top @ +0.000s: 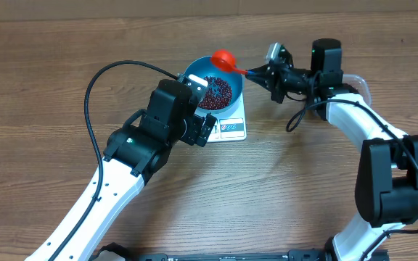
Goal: Scoop item into bowl and weigh 150g on scale
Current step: 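Carry the empty scoop right back to the bean tub, then lower the red scoop into the bean tub with the right gripper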
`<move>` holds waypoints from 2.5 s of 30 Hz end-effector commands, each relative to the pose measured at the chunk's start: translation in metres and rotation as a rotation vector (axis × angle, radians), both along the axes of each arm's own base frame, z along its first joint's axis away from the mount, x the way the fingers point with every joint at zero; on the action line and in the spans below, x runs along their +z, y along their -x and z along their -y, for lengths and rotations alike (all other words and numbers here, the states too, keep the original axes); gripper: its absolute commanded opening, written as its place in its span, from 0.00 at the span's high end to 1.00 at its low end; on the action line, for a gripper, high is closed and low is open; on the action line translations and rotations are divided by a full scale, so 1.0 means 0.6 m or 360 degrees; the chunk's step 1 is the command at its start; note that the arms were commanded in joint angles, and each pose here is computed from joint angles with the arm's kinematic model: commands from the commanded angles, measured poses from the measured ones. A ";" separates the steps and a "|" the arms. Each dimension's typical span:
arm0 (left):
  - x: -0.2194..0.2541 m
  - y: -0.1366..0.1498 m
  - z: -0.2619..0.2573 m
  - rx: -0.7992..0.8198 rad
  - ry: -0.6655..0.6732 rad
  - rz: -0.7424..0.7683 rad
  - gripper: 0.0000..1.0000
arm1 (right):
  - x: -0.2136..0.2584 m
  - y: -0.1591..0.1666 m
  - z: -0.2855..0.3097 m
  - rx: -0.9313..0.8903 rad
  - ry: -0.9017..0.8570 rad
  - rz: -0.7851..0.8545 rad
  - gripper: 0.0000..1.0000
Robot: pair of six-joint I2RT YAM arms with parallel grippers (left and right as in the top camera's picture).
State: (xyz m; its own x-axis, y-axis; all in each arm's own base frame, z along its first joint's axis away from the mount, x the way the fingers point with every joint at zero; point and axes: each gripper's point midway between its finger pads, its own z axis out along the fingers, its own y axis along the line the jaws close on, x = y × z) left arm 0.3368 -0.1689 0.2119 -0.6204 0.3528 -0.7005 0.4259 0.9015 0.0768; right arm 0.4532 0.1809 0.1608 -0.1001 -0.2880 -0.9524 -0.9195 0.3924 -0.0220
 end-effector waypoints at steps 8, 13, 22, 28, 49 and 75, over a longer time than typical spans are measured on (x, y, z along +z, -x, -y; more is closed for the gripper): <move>0.013 0.003 0.000 -0.0016 0.0016 0.0028 0.01 | 0.140 0.011 0.041 -0.0183 -0.0260 -0.0160 0.96; 0.013 0.003 0.000 -0.0016 0.0016 0.0028 0.01 | 0.183 0.026 0.064 -0.0228 -0.0266 -0.0102 0.96; 0.013 0.003 0.000 -0.0016 0.0016 0.0028 0.00 | 0.179 0.035 0.173 -0.0774 -0.0096 -0.0286 0.96; 0.013 0.003 0.000 -0.0016 0.0016 0.0028 0.01 | 0.161 0.058 0.235 -0.1161 0.0116 -0.0385 0.96; 0.013 0.003 0.000 -0.0017 0.0017 0.0028 0.00 | 0.047 0.098 0.386 -0.1860 0.0752 -0.0647 0.96; 0.013 0.003 0.000 -0.0016 0.0016 0.0028 0.01 | -0.081 0.117 0.410 -0.1856 0.1067 -0.0983 0.96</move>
